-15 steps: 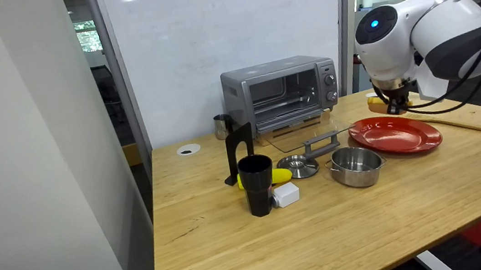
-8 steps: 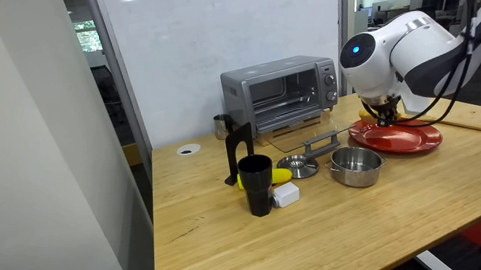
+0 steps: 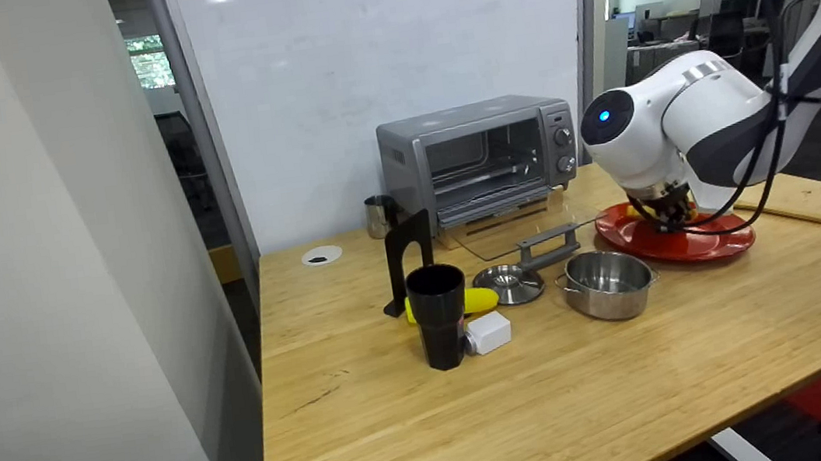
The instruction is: Open the oven door and take the slice and put it on the plate
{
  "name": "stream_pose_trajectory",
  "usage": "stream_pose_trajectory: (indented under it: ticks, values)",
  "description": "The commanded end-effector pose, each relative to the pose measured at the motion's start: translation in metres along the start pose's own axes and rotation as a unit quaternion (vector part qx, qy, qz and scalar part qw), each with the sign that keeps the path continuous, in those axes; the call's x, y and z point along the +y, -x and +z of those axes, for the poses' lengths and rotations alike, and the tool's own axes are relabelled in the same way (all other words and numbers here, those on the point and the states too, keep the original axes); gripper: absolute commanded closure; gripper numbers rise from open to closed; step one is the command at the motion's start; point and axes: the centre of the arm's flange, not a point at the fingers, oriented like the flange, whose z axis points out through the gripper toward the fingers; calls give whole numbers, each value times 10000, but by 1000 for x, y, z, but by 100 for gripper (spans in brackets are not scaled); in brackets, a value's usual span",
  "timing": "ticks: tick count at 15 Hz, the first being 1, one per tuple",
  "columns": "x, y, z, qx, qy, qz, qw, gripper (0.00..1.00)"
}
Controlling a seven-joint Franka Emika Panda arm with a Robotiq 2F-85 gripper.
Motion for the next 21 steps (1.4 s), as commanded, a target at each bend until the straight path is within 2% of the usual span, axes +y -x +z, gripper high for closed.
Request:
stream_pose_trajectory:
  ticks: [1, 2, 4, 9, 12, 17, 21]
  values:
    - [0, -3, 12, -67, -74, -61, 9999, 97]
    - [-1, -3, 11, -74, -114, -83, 9999, 64]
    - [-2, -4, 8, -66, -177, -104, 9998, 57]
    - [-8, -5, -10, 6, -404, -280, 9988, 21]
    - [-14, -8, -33, 260, -537, -503, 9970, 2]
    - [-27, -20, -83, 1006, -711, -996, 9874, 0]
    - [-28, -28, -110, 1803, -920, -1629, 9657, 0]
